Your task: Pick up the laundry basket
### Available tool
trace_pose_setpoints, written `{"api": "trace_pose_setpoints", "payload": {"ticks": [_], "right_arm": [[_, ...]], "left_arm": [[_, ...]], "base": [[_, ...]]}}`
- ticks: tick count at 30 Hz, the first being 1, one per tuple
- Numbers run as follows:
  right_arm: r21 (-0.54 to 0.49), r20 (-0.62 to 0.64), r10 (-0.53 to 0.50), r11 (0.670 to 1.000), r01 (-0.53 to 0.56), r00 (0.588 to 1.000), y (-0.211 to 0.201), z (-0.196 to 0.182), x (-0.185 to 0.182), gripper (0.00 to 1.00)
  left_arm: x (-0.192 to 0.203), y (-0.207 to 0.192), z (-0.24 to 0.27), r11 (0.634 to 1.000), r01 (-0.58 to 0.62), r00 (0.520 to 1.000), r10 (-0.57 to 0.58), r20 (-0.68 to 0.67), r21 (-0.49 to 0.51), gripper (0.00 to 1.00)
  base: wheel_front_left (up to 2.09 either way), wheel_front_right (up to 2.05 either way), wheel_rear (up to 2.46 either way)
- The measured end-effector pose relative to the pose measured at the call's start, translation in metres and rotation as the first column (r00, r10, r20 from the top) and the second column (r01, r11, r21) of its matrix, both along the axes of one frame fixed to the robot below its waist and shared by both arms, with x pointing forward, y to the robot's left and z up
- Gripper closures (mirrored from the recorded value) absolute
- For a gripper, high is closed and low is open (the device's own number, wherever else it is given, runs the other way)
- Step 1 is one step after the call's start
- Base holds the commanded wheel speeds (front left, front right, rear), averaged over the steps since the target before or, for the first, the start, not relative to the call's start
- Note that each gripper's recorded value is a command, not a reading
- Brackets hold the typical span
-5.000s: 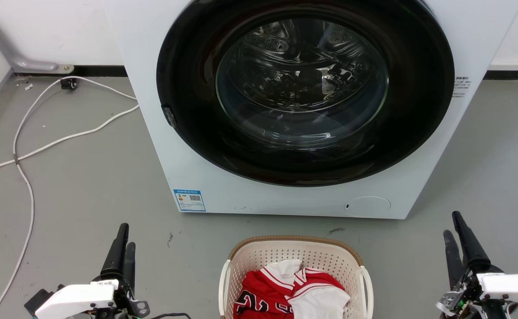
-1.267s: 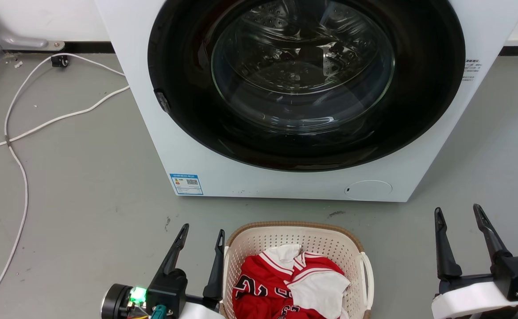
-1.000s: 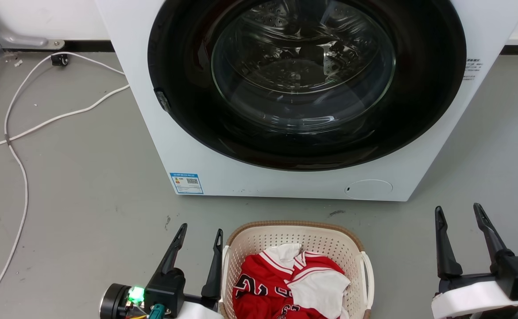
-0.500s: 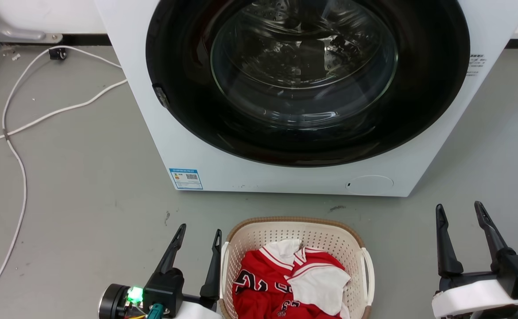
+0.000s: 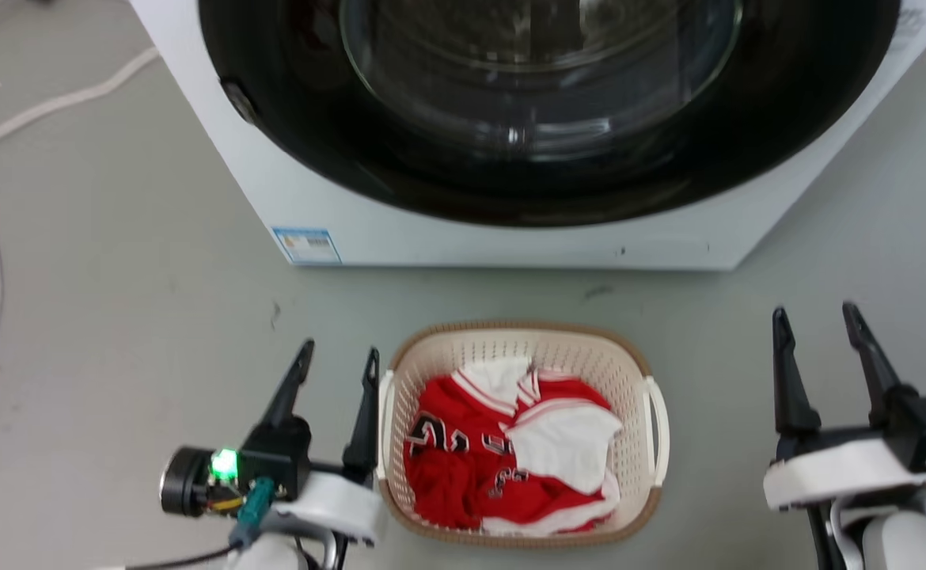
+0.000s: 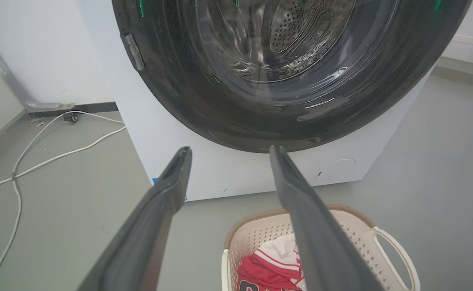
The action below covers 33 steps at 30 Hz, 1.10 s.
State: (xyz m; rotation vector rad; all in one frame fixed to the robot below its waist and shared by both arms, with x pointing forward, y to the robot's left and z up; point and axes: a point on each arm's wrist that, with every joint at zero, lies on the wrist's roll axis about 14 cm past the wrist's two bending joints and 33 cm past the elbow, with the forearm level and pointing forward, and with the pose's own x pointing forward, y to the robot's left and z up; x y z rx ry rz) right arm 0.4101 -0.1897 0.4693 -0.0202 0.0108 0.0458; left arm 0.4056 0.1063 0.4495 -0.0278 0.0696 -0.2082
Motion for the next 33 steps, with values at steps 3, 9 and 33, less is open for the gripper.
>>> {"api": "trace_pose_setpoints", "payload": {"ticks": [3,9,33], "right_arm": [[0.001,-0.027,0.000,1.000,0.000,1.000,0.000,-0.013,0.015,0.00],[-0.013,-0.134,0.028,0.999,-0.030,0.991,0.008,-0.060,0.038,0.00],[0.043,-0.743,0.057,0.998,-0.037,0.667,0.017,-0.284,0.015,0.00]], "left_arm": [[0.017,-0.001,-0.015,1.000,0.012,1.000,-0.012,-0.027,0.006,0.00],[0.039,-0.001,-0.077,0.999,0.045,0.984,-0.039,-0.176,0.027,0.00],[0.053,0.011,-0.272,0.977,0.196,0.760,-0.097,-0.642,0.084,0.00]], "base": [[0.00,0.00,0.00],[0.00,0.00,0.00],[0.00,0.00,0.00]]}}
